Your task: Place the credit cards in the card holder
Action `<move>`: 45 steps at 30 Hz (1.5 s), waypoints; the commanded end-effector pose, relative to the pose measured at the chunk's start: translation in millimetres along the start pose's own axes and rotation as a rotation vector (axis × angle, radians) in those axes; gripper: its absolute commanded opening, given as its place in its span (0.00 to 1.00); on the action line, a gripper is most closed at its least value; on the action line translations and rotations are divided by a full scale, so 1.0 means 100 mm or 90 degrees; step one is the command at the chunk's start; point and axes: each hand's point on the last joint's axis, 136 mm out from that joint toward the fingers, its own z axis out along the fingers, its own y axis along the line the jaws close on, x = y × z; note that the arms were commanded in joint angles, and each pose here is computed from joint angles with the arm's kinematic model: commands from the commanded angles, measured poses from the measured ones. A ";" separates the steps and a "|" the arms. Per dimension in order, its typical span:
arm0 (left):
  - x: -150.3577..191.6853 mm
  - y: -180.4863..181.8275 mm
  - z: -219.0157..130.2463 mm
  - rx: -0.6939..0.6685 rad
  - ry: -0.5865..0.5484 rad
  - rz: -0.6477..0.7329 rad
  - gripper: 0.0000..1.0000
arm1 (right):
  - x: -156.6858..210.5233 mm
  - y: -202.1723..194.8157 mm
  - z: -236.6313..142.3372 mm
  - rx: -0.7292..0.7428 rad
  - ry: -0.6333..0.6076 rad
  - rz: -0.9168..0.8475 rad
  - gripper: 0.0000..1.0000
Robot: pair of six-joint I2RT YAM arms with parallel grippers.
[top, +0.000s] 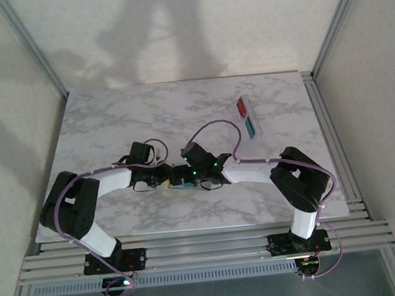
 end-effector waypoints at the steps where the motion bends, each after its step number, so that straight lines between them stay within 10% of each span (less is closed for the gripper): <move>1: 0.29 0.25 0.02 -0.056 0.051 -0.037 0.16 | -0.37 0.16 -0.03 -0.028 -0.072 0.020 0.89; 32: 0.12 0.08 -0.27 -0.059 -0.018 -0.025 0.25 | -0.02 -0.19 -0.03 -0.007 -0.028 0.046 0.89; 45: -0.56 -0.36 -0.37 -0.019 -0.111 0.050 0.36 | -0.37 -0.07 -0.90 -0.005 -0.051 0.020 0.91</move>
